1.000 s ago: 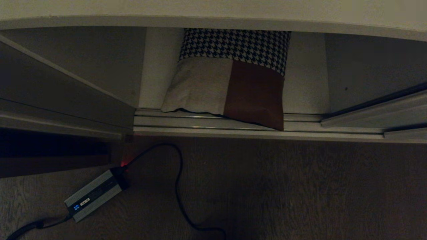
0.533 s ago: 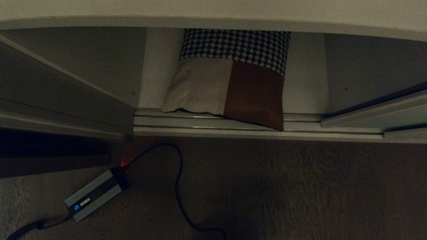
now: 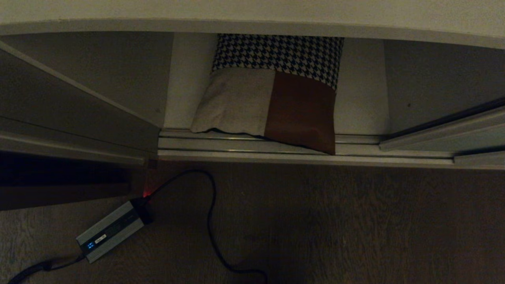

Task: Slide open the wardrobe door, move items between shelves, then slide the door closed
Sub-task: Close the door

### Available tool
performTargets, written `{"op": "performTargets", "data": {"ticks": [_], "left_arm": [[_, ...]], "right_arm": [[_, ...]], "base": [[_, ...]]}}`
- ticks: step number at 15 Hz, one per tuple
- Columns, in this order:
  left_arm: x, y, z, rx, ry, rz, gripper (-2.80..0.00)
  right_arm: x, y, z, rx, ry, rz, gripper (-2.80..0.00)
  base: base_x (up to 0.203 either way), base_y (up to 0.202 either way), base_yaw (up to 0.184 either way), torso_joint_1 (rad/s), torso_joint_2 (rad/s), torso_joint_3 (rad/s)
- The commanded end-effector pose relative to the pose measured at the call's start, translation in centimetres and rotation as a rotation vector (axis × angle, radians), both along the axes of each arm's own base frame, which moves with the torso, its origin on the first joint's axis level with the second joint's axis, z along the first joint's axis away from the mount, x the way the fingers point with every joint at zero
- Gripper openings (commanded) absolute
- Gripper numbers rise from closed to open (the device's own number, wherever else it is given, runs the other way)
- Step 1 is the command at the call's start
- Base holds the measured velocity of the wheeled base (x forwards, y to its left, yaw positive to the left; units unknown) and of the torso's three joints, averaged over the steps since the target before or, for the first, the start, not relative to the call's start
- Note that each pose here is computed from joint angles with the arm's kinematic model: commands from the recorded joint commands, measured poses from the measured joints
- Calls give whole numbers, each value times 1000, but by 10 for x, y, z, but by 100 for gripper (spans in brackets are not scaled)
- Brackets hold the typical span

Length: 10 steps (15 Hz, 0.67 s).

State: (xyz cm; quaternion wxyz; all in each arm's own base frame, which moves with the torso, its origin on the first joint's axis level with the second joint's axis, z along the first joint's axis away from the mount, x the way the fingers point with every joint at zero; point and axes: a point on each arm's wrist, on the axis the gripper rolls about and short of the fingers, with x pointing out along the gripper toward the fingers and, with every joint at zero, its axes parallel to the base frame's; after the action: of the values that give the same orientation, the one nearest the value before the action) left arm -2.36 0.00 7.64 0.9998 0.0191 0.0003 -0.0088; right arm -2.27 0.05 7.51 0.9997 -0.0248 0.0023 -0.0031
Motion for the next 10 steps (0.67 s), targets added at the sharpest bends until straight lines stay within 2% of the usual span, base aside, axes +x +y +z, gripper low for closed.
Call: {"op": "performTargets", "data": {"ticks": [1,10], "left_arm": [[0,0,0,0,4,1,-280],[0,0,0,0,3,0,-280]], "right_arm": [[0,0,-1,-8,6,0,-280],[0,0,-1,25,5,-2,-280]], "base": [[0,0,0,0,0,0],[0,0,0,0,0,0]]}}
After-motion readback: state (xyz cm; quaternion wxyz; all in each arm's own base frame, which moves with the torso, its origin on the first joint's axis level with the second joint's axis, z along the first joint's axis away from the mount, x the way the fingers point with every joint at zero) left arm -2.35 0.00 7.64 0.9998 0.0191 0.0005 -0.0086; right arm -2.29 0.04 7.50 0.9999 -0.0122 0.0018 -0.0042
